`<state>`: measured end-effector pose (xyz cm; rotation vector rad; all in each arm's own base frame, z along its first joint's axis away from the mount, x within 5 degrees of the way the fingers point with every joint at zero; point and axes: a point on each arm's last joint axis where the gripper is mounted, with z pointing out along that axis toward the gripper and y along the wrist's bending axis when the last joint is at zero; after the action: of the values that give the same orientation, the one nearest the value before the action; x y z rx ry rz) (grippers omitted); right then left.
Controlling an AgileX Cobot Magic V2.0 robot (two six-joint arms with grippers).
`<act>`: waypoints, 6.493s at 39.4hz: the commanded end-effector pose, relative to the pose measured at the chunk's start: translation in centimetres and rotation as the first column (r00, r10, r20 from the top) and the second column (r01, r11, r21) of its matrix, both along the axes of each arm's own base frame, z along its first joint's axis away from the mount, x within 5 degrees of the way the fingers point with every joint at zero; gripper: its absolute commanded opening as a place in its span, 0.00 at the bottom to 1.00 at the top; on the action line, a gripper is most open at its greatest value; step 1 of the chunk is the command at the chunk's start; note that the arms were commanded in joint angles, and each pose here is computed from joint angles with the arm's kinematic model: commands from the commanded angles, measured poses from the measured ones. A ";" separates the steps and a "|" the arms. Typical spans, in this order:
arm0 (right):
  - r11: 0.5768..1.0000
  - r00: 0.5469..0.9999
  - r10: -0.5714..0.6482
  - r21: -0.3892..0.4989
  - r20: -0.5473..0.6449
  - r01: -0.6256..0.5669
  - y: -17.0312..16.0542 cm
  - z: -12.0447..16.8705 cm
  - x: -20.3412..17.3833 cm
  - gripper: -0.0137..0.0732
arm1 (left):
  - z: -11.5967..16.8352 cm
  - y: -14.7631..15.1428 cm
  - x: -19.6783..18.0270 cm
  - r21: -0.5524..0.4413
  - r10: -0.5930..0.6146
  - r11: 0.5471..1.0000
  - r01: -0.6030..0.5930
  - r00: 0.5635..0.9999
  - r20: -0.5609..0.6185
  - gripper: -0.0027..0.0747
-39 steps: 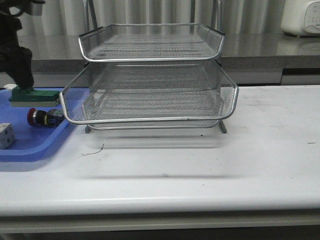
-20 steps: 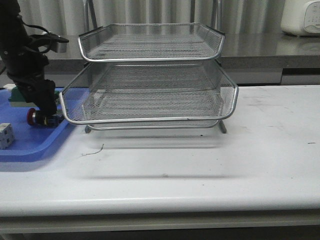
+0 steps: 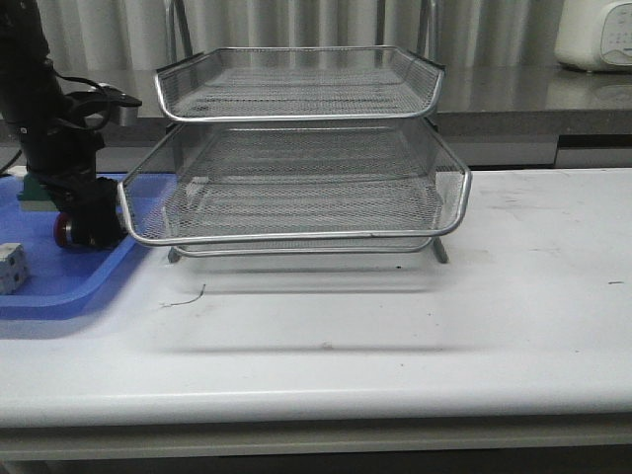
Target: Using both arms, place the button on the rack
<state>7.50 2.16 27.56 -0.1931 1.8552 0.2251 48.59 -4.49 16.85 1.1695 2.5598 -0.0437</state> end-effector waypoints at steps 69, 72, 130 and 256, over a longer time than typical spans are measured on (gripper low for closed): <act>1.000 0.996 -0.019 0.026 0.090 0.017 -0.1 1.5 0.2 0.09 | 14.6 4.5 -4.5 -0.078 0.252 0.965 -0.250 0.967 0.023 0.05; 1.000 0.996 -0.019 0.026 0.090 0.017 -0.1 1.5 0.2 0.09 | 15.8 4.5 -5.0 -0.102 0.300 0.950 -0.296 0.953 0.037 0.05; 1.000 0.996 -0.019 0.026 0.090 0.017 -0.1 1.5 0.2 0.09 | 14.0 -20.6 -14.4 -0.205 -0.216 0.951 0.233 0.971 0.100 0.05; 1.000 0.996 -0.019 0.026 0.090 0.017 -0.1 1.5 0.2 0.09 | 13.9 3.3 -44.8 -0.656 0.618 0.749 -0.092 0.450 0.644 0.01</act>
<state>7.50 2.16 27.56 -0.1931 1.8552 0.2251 4.36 -1.22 29.54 0.2656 1.7758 -0.0357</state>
